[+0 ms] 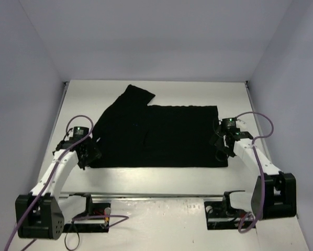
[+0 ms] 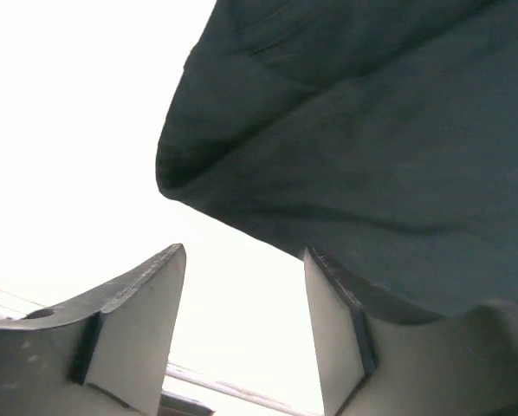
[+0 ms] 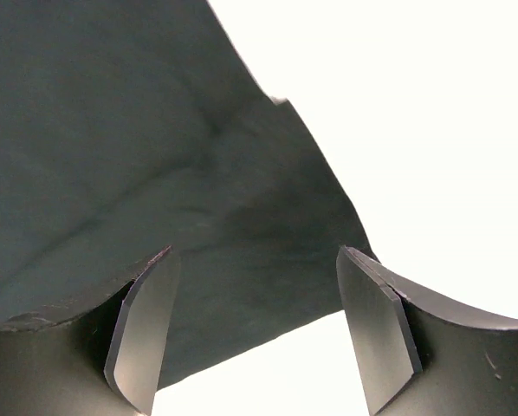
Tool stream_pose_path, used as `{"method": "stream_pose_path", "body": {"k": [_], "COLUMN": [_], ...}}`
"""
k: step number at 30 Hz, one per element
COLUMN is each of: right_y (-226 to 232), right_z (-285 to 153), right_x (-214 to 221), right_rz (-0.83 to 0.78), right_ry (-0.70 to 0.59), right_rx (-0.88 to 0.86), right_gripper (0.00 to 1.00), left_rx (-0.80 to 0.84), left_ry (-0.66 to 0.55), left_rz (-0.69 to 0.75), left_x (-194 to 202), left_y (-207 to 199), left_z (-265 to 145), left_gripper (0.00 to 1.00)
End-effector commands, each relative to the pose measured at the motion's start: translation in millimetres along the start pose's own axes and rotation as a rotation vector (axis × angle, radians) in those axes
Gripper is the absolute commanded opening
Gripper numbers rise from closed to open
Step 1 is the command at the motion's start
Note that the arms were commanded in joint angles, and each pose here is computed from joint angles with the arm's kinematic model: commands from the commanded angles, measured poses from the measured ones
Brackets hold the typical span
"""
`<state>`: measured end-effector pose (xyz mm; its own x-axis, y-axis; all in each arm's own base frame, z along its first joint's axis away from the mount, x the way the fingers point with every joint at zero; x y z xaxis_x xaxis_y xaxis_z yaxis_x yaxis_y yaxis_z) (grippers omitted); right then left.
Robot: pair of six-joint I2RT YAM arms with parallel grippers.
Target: Fold and stack the t-shirts
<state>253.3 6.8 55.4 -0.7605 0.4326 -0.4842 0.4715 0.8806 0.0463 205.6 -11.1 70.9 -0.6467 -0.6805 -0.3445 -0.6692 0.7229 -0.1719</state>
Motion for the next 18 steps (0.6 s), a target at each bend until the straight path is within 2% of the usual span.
{"method": "stream_pose_path", "body": {"k": [1, 4, 8, 11, 14, 18], "right_y": [28, 53, 71, 80, 91, 85], "right_z": [-39, -30, -3, 20, 37, 61], "right_x": [-68, -78, -84, -79, -80, -68], "right_rz": [-0.022, -0.127, -0.256, -0.304, -0.324, -0.315], "right_ry": [-0.174, -0.136, -0.076, -0.029, -0.047, -0.024], "right_rx": [-0.084, -0.122, -0.112, -0.118, -0.143, -0.094], "right_gripper": [0.71, 0.71, 0.71, 0.71, 0.71, 0.71], "left_rx": [0.170, 0.220, 0.240, 0.226, 0.198, 0.097], "left_ry": [-0.098, -0.121, -0.078, -0.067, -0.057, -0.033], "left_rz": [0.022, 0.165, 0.287, 0.306, 0.315, 0.319], "left_x": [-39, -55, -60, -66, -70, -71], "left_y": [-46, -80, -120, -139, -149, -140], "left_z": [-47, -59, -44, -15, 18, 54], "left_gripper": [0.56, 0.57, 0.57, 0.57, 0.57, 0.57]}}
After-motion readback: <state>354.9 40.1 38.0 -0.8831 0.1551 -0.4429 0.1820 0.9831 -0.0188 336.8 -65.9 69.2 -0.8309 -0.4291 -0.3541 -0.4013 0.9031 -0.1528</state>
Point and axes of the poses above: each gripper's point midway between its finger pads, its own z axis out along the fingers, its own y axis along the line the jaws close on, x = y × z, the point moved 1 cm from there along -z, back along the fingers, and after that the axes turned 7 degrees about -z, right-handed, at the moved point
